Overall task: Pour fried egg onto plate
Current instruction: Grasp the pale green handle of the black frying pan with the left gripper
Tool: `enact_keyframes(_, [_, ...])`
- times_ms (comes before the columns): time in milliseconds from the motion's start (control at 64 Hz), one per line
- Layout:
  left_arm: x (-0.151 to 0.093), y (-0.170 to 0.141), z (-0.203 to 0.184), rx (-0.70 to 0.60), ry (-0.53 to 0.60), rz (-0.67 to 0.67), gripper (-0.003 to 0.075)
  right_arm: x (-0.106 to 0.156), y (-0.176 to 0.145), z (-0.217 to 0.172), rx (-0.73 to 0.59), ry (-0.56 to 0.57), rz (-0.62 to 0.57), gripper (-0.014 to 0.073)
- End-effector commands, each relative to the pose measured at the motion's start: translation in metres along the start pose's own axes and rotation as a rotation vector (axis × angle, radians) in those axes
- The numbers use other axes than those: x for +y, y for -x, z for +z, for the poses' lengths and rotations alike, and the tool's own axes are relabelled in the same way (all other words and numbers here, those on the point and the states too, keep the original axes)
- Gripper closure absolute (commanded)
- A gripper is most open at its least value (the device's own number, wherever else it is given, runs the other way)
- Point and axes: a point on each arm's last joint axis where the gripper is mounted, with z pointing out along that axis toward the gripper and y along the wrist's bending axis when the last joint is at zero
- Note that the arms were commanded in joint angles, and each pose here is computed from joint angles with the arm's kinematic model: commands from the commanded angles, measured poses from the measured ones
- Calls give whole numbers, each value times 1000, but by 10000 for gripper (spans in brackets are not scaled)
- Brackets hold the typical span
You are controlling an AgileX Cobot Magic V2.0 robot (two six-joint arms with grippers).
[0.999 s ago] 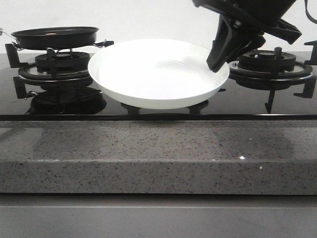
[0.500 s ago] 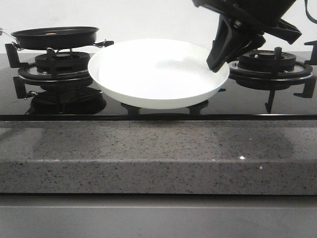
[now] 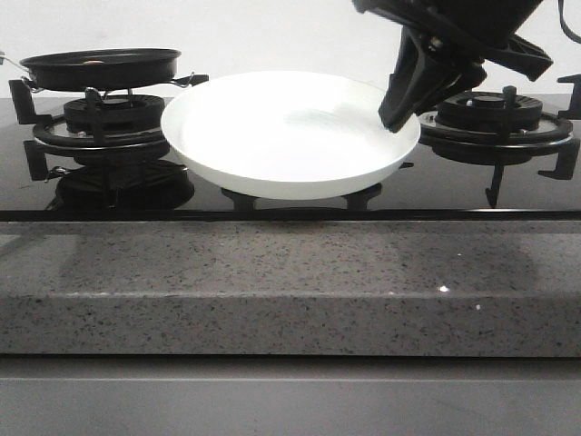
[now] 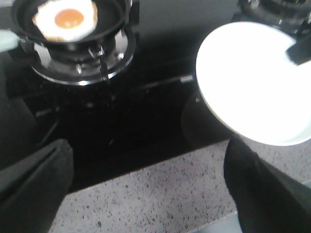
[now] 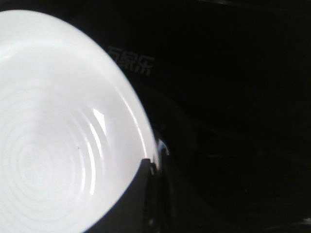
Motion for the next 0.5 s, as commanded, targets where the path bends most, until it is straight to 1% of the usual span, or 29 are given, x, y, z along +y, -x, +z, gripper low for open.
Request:
enact_keyframes(0, [4,23,4,-17,19,-33,90,7,11,-18,-96,15,-16,656])
enact_keyframes(109, [24,36,16,60,87,-125,90,7,11,-18,-96,15,-16,656])
enact_keyframes(219, [50,45,24,82,125,-247,90,7,11,-18,-96,15,-16,656])
enact_keyframes(312, [74,50,30,57,114,-352,90,7,11,-18,-96,15,-16,656])
enact_keyframes(484, [122,48,41,-15,52,-634,90,7,11,-18,-96,15,-16,656])
